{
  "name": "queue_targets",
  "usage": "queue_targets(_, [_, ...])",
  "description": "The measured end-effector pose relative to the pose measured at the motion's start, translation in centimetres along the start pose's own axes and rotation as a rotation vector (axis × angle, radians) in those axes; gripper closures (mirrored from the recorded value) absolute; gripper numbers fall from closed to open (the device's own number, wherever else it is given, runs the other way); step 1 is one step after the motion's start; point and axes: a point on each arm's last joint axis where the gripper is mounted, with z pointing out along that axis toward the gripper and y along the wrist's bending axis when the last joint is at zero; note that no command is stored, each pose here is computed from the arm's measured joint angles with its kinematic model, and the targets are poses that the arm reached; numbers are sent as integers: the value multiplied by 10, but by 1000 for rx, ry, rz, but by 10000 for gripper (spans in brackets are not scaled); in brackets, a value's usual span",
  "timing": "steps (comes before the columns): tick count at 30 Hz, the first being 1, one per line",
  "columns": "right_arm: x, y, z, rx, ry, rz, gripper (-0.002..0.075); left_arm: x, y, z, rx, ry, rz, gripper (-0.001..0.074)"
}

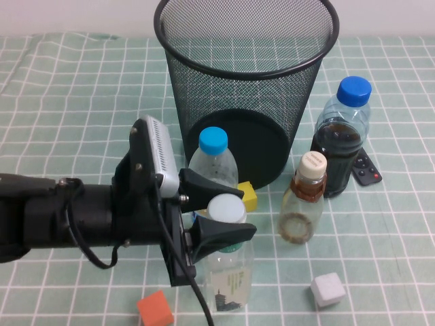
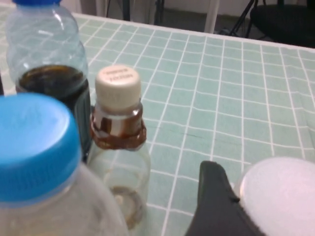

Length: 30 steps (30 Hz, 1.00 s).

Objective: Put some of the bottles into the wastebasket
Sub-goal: Pick up a bottle from the table with left arm, then pick up a bottle from the table with right arm

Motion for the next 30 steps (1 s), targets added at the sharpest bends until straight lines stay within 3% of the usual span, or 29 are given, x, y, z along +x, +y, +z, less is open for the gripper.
queue_targets(5, [-11,6,-3,-48,115,-6,727,-12,-1,-7,-14,63,-78,400])
queue_targets(12, [-42,12,10,-111,302,-2,727,-62,-13,-37,-74,170,-188,400])
queue_targets(18, [-48,27,41,-254,419,9,727,-100,-35,-71,-171,173,-164,400])
queue_targets(22, [-43,53,61,-387,471,-58,727,-109,-46,-86,-223,163,-148,400])
queue_targets(27, [-37,92,72,-505,401,-243,719,-110,-49,-89,-233,159,-144,400])
queue_targets(30, [-32,110,76,-549,354,-366,628,-110,-49,-89,-236,163,-146,400])
